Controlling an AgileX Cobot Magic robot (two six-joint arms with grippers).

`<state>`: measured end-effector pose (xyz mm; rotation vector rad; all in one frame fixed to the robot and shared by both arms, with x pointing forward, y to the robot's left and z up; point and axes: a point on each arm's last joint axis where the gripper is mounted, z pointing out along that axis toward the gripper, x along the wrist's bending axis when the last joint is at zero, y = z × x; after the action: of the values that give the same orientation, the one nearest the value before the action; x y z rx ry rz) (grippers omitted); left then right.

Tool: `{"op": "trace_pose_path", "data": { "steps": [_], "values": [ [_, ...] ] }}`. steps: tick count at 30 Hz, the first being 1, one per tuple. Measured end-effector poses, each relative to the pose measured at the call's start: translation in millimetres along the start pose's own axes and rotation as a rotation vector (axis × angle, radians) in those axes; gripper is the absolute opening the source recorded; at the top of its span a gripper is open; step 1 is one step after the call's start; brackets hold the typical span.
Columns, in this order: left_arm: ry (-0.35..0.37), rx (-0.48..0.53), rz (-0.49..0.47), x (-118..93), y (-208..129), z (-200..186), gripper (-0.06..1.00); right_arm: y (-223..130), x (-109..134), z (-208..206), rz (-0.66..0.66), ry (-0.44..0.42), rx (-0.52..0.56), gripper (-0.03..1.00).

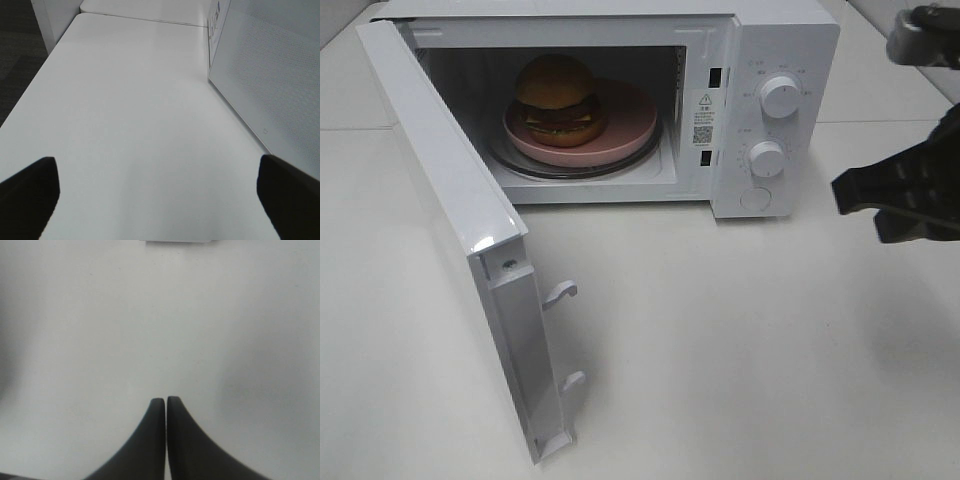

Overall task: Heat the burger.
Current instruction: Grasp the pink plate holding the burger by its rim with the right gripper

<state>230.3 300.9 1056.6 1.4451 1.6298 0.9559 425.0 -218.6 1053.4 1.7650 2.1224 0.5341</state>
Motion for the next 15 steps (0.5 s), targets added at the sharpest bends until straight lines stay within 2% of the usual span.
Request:
{"op": "trace_pose_path", "data": {
  "steps": [10,13,15],
  "values": [
    [0.0,0.0,0.0,0.0,0.0,0.0,0.99,-27.7,-18.6,-57.6,-0.09,-0.025,-0.014,0.09],
    [0.0,0.0,0.0,0.0,0.0,0.0,0.99,-39.2,-23.8,-75.8,-0.117,-0.009,-0.064,0.12],
    [0.0,0.0,0.0,0.0,0.0,0.0,0.99,-51.9,-29.2,-94.1,-0.136,0.011,-0.136,0.21]
  ]
}}
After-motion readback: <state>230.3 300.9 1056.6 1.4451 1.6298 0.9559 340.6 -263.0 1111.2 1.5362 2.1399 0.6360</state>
